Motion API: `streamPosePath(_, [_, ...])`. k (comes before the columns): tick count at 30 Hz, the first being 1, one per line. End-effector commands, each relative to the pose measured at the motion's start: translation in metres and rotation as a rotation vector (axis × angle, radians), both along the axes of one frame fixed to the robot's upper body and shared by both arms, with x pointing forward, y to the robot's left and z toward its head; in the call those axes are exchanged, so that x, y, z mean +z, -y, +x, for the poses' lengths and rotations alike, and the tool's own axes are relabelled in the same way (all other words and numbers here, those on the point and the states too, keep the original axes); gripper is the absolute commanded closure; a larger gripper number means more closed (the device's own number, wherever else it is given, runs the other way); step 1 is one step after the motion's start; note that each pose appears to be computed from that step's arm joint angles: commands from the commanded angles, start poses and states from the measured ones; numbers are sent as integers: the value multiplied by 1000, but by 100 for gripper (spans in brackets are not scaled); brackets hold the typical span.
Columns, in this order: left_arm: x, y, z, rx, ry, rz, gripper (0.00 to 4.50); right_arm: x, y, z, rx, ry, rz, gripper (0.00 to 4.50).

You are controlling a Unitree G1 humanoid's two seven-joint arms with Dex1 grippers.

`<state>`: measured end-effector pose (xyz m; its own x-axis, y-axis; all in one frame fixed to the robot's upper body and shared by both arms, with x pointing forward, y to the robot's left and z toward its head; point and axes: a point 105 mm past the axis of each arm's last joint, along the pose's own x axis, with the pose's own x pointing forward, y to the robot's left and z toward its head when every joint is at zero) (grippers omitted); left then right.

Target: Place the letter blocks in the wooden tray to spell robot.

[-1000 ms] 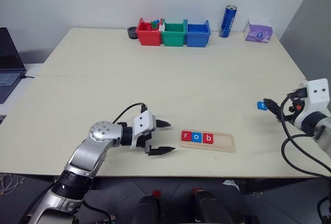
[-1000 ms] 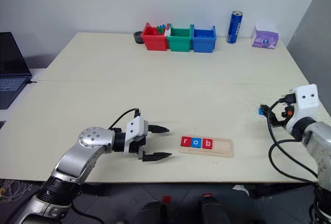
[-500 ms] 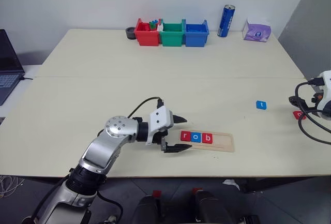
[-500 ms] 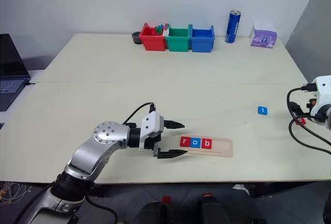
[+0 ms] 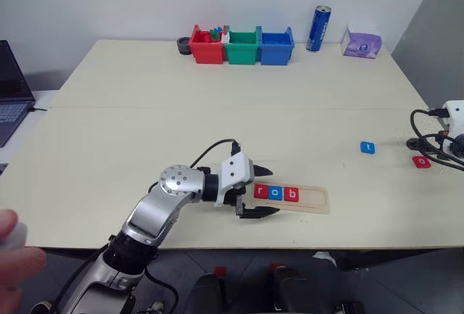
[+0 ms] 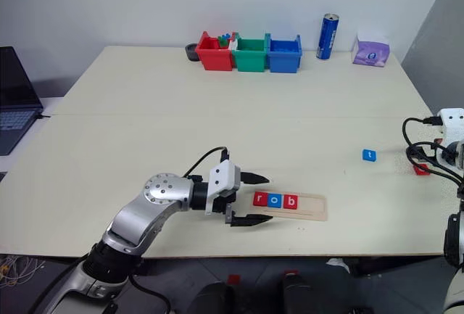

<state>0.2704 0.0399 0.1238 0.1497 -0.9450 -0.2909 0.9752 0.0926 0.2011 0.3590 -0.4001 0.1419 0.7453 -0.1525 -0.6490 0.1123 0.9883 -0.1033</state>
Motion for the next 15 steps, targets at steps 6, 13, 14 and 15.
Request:
streamPosePath(6, [12, 4, -5, -17, 51, -16, 0, -5, 0, -8, 23, -57, 51, 4])
streamPosePath(13, [14, 6, -5, -18, 52, -19, 0, -21, -4, -14, 47, -133, 43, 21])
streamPosePath(14, [14, 6, -5, -18, 52, -20, 0, -23, -3, -14, 46, -141, 40, 43])
streamPosePath(15, [14, 6, -5, -17, 53, -21, 0, -24, -4, -15, 47, -146, 38, 62])
